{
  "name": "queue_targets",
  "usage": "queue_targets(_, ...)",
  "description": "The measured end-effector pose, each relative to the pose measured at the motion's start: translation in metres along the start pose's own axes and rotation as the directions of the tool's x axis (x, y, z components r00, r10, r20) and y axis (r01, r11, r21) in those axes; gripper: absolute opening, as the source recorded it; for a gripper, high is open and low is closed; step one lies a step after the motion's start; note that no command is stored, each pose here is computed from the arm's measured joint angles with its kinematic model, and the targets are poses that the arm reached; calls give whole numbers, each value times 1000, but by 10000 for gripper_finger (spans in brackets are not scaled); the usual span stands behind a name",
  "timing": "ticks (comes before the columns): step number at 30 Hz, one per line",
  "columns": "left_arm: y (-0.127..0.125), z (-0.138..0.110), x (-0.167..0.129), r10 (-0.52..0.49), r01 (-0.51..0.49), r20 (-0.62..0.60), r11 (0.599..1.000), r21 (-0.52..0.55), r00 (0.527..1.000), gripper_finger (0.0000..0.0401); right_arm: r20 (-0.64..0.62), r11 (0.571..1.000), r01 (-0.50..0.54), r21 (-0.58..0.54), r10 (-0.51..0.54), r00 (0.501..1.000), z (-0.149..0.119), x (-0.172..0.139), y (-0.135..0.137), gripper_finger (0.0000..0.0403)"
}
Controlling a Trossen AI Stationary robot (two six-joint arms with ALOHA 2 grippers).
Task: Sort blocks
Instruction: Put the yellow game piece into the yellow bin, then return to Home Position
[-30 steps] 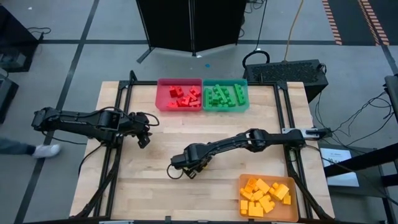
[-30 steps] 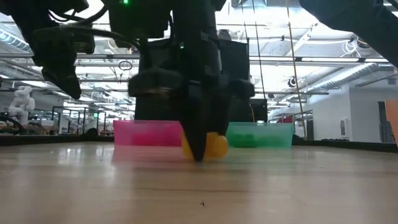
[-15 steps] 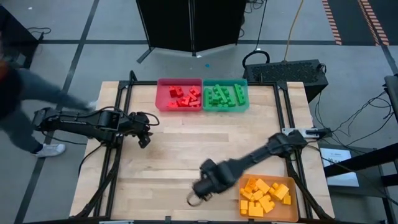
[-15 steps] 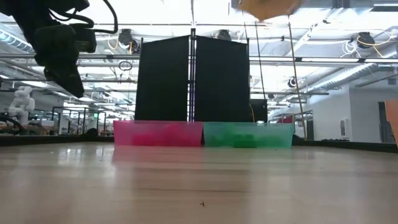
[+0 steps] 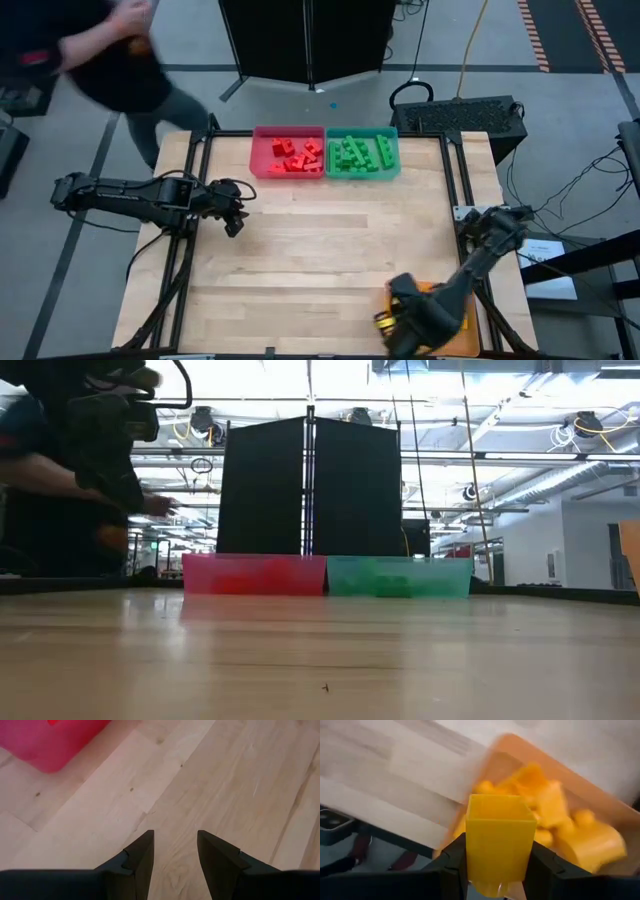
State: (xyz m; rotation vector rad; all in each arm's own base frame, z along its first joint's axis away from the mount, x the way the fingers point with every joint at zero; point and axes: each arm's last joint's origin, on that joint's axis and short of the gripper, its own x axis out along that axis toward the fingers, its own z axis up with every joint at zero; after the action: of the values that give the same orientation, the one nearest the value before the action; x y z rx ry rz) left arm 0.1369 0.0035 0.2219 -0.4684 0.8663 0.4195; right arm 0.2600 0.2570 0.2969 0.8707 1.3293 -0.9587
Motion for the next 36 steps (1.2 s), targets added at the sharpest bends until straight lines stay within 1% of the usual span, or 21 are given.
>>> queue_targets(3, 0, 0, 0, 0, 0, 0, 1000, 0, 1000, 153, -17, 997, -50, 51, 51, 999, -12, 5, -21, 112)
queue_targets(7, 0, 0, 0, 0, 0, 0, 1000, 0, 1000, 153, -89, 984, -174, 23, 175, 980, -25, 24, -35, 112)
queue_targets(10, 0, 0, 0, 1, -1, -1, 1000, 0, 1000, 153, -102, 981, -194, 19, 195, 975, -27, 45, -40, 114)
queue_targets(11, 0, 0, 0, 1, -1, -1, 1000, 1, 1000, 153, -102, 981, -193, 22, 194, 976, -27, 50, -40, 129)
queue_targets(12, 0, 0, 0, 1, -1, -1, 1000, 1, 1000, 153, -101, 981, -190, 22, 192, 976, -26, 54, -41, 153)
queue_targets(16, 0, 0, 0, 1, -1, -1, 1000, 0, 1000, 153, -92, 992, -122, 29, 124, 988, -19, 59, -45, 267)
queue_targets(18, 0, 0, 0, 0, 0, 0, 1000, 0, 1000, 153, -80, 995, -98, 24, 100, 992, -16, 60, -46, 302)
queue_targets(20, 0, 0, 0, -3, 3, 4, 1000, -27, 1000, 153, -81, 996, -85, 5, 86, 993, -13, 58, -48, 320)
queue_targets(21, -1, 1, 0, -5, 6, 8, 998, -55, 1000, 153, -84, 996, -89, -10, 88, 993, -11, 57, -48, 323)
queue_targets(23, -3, 3, -1, -32, 34, 34, 997, -73, 999, 153, -80, 994, -109, -26, 106, 991, -3, 52, -47, 321)
queue_targets(26, -10, 13, -8, -124, 130, 104, 990, -54, 987, 153, 17, 978, -201, -62, 202, 979, 22, 37, -45, 308)
queue_targets(29, -19, 28, -25, -228, 234, 212, 972, -1, 950, 153, 166, 939, -310, -149, 333, 928, 54, 12, -47, 292)
queue_targets(31, -23, 40, -41, -277, 275, 290, 960, 47, 916, 153, 277, 906, -359, -226, 412, 868, 76, -7, -53, 282)
queue_targets(32, -25, 45, -51, -298, 290, 330, 954, 74, 896, 153, 332, 888, -374, -267, 449, 829, 86, -18, -57, 278)
queue_targets(34, -27, 55, -72, -327, 303, 422, 945, 123, 846, 153, 442, 852, -381, -359, 515, 735, 103, -40, -69, 271)
queue_targets(36, -27, 63, -96, -355, 289, 498, 935, 208, 791, 153, 525, 815, -348, -463, 569, 633, 117, -63, -84, 266)
